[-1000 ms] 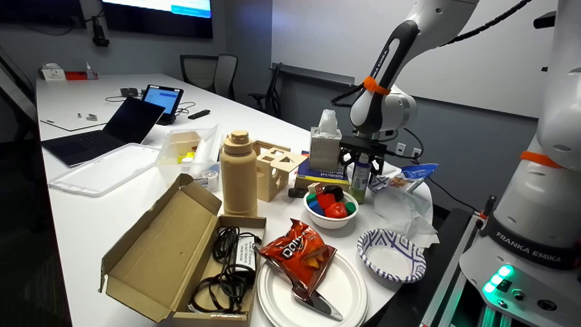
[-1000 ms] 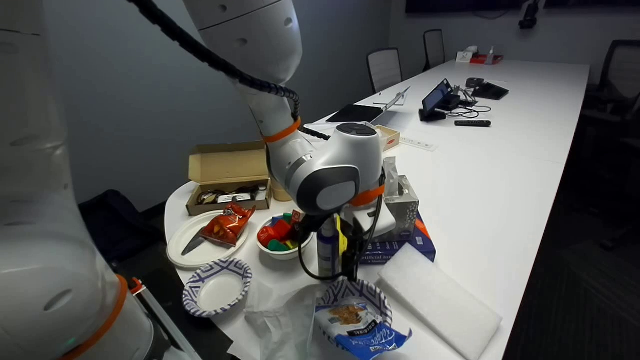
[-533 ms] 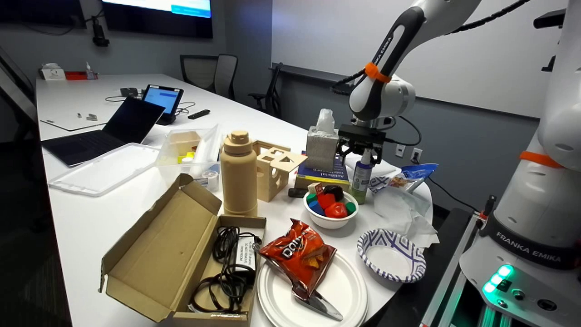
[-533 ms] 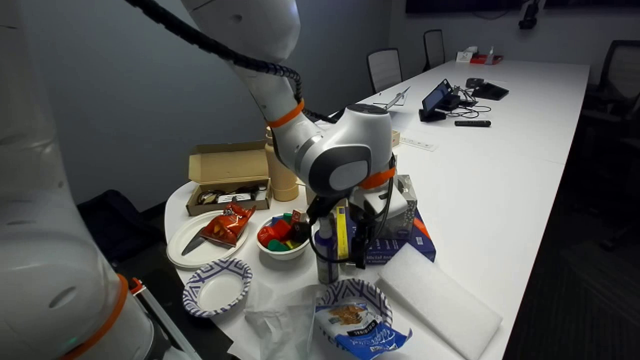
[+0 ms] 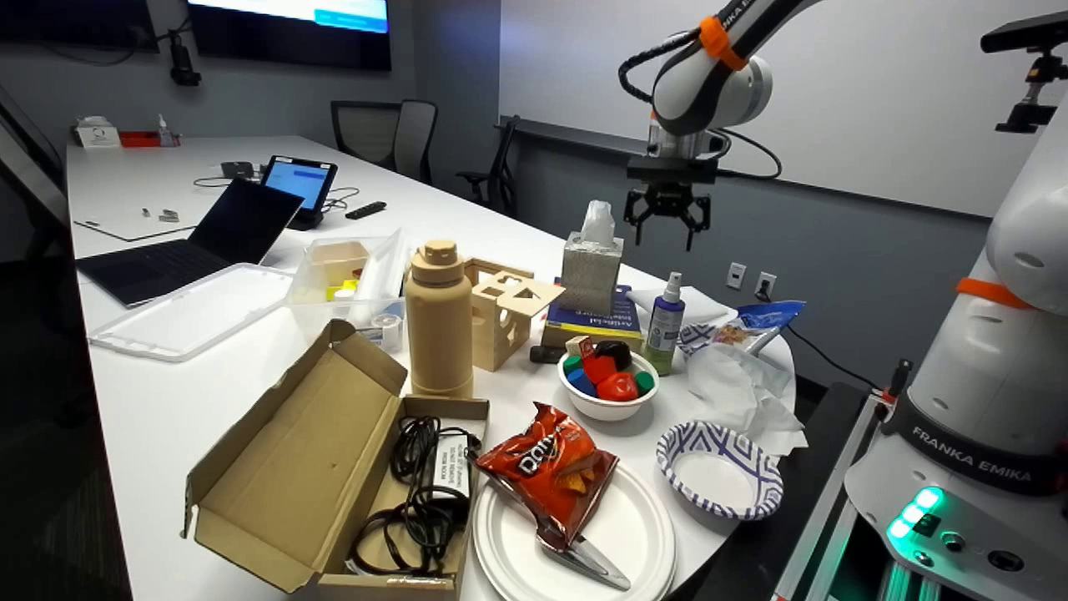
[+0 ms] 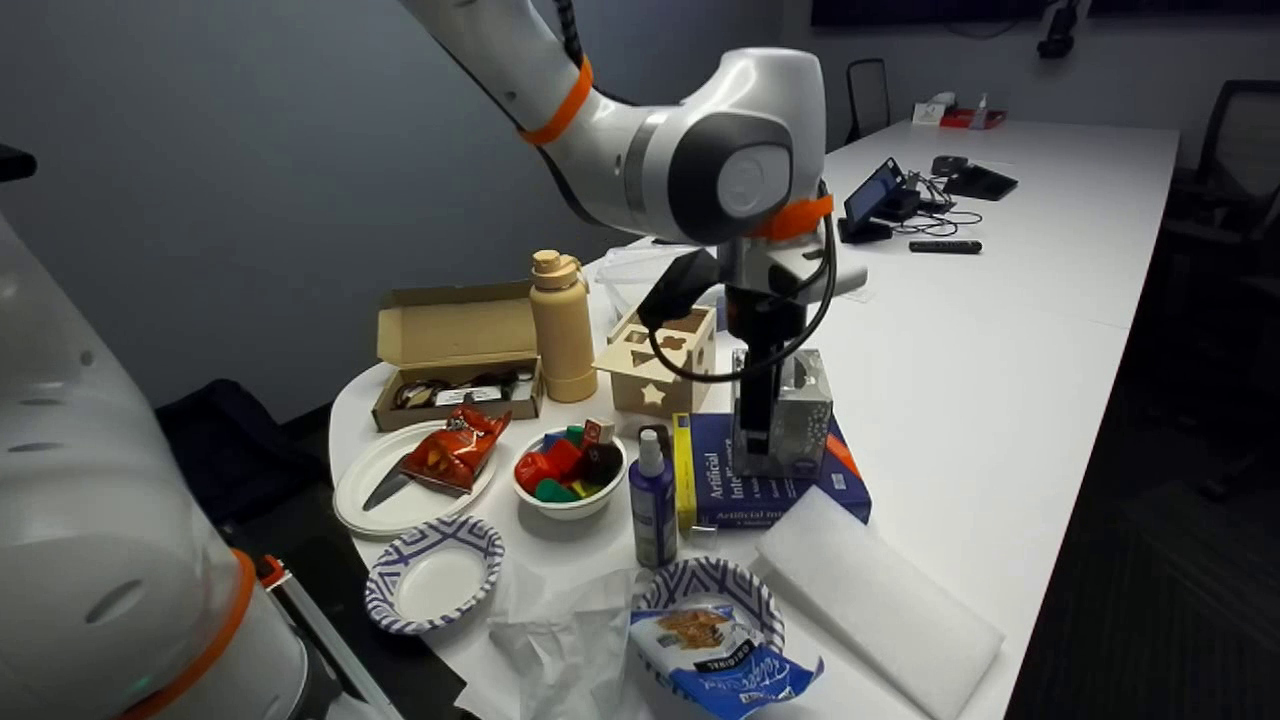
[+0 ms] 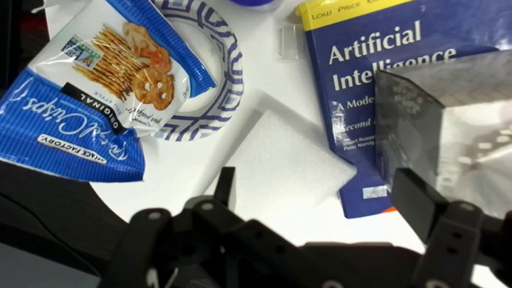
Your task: Remove the clear lid from the blue bottle.
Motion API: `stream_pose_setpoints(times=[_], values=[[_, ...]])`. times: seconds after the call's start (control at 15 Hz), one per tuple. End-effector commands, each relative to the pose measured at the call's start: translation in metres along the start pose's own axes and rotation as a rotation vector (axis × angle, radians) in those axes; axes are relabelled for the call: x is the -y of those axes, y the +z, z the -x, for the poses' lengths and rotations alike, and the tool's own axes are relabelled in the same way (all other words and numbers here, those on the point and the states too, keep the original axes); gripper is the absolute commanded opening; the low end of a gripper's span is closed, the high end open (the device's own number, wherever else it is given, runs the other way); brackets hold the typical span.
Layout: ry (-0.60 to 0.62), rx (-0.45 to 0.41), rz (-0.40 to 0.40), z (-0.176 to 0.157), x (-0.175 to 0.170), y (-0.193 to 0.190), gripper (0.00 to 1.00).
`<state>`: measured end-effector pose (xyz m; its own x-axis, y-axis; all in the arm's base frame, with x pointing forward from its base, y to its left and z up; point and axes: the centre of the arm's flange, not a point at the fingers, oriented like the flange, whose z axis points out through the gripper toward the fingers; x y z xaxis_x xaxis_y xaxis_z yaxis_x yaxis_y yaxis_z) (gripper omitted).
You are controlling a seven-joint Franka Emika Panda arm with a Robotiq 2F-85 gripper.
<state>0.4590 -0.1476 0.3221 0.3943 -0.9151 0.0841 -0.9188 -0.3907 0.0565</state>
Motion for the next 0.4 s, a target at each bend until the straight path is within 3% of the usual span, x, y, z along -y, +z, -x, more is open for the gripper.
stream_pose_setpoints(times=[0.0,0.33], values=[[-0.02,-0.023,0.005,-0.001,0.006,-0.051,1.0],[-0.038,-0.031,0.005,0.001,0.014,-0.069,1.0]])
